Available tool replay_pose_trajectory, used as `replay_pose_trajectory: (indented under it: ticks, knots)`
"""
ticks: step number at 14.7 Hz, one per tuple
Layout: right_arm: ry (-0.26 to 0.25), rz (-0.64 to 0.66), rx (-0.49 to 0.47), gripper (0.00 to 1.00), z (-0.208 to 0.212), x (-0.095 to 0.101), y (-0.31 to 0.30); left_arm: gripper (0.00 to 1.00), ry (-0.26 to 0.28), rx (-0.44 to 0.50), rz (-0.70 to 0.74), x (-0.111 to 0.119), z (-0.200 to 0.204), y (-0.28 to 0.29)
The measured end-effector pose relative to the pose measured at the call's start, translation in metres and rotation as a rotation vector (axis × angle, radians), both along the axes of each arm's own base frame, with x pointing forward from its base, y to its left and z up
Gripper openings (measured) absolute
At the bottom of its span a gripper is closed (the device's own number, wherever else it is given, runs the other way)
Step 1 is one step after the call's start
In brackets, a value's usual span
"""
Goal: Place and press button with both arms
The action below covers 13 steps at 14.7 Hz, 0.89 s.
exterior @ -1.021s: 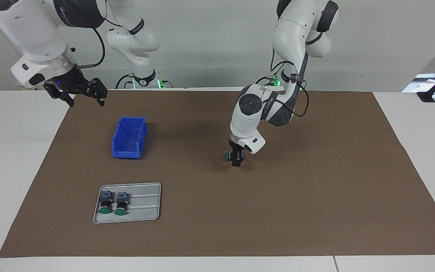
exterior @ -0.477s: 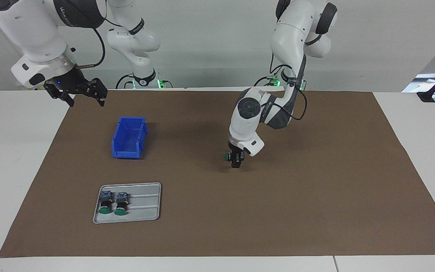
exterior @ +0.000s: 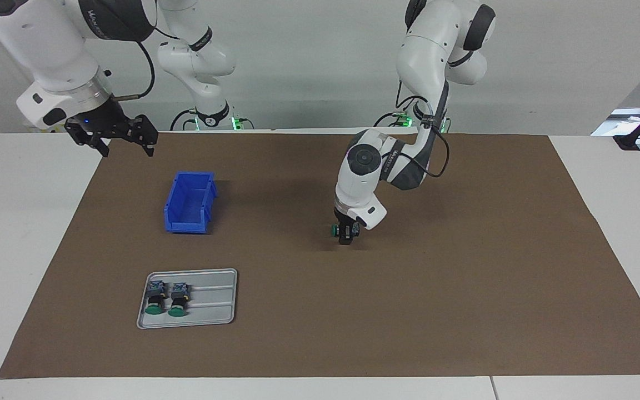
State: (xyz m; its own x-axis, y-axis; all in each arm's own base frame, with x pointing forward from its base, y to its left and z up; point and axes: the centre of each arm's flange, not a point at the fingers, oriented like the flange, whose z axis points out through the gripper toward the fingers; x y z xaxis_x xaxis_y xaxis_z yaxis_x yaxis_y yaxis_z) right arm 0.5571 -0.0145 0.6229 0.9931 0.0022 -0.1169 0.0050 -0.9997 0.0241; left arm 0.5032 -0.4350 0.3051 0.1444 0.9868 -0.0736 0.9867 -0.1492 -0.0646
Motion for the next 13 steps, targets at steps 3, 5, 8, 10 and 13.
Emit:
replay_pose_trajectory:
  ticks: [3,5,8,10,13]
  knots:
    - [0.0,0.0,0.0,0.99,0.0,0.0,0.0,0.61,0.0,0.001,-0.003,-0.0037,-0.0045,-0.001]
    - [0.0,0.0,0.0,0.99,0.0,0.0,0.0,0.55,-0.001,0.0,-0.002,-0.0035,-0.0047,-0.0008]
    - [0.0,0.0,0.0,0.99,0.0,0.0,0.0,0.41,-0.002,0.0,-0.002,-0.003,-0.0044,-0.0006]
    - [0.0,0.0,0.0,0.99,0.0,0.0,0.0,0.33,-0.006,-0.003,-0.001,-0.0021,-0.0025,-0.0013]
    - [0.0,0.0,0.0,0.99,0.0,0.0,0.0,0.33,-0.015,-0.01,0.0,0.0005,0.003,-0.0024]
